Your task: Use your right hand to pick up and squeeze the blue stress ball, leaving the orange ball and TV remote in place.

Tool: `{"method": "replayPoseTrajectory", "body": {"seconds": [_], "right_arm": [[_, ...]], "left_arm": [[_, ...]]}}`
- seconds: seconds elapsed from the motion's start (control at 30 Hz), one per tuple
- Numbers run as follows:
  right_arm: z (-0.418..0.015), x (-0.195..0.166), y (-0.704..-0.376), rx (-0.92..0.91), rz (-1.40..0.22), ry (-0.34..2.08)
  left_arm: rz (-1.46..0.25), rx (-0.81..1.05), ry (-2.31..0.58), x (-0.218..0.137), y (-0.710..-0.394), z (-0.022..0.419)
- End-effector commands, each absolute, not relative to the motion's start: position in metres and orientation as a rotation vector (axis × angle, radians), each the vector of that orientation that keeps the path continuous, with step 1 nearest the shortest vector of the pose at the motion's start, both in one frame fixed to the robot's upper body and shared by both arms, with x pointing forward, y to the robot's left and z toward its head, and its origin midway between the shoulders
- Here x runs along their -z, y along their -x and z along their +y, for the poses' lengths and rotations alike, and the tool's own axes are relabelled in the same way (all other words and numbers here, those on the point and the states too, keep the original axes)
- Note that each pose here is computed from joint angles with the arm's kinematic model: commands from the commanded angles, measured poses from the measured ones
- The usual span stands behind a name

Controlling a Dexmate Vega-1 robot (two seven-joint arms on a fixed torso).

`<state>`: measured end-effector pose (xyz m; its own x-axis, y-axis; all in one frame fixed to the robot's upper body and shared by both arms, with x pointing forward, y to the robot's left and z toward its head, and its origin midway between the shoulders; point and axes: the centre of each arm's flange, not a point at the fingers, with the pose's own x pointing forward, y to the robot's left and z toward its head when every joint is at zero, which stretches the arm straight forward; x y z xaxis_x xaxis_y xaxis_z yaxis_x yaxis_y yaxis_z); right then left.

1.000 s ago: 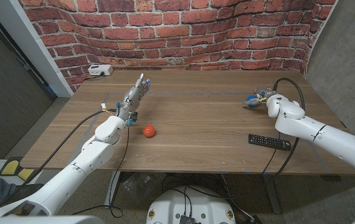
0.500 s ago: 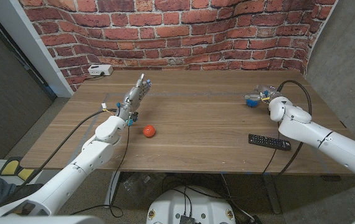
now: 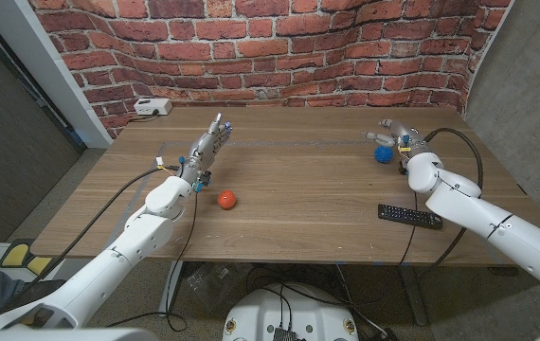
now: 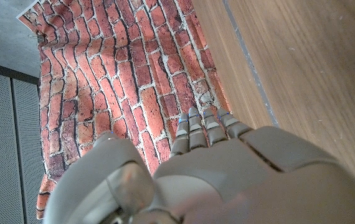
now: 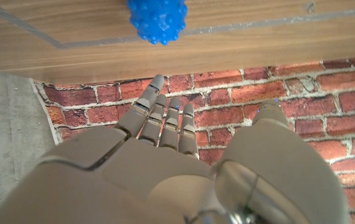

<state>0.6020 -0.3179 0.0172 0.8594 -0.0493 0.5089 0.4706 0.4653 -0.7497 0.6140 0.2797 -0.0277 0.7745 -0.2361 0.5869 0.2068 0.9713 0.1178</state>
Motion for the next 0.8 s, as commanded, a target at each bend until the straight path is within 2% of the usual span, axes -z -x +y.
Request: {"method": "replayPoseTrajectory", "body": {"seconds": [0.03, 0.47, 0.8], "right_arm": [[-0.304, -0.014, -0.589, 0.333, -0.592, 0.832], [-0.289, -0.011, -0.579, 0.188, -0.725, 0.528], [-0.287, -0.007, -0.578, 0.053, -0.741, 0.378]], "left_arm": [[-0.641, 0.253, -0.042, 0.030, -0.614, 0.278], [-0.652, 0.265, -0.049, 0.030, -0.611, 0.278], [-0.660, 0.277, -0.054, 0.028, -0.610, 0.276]]}}
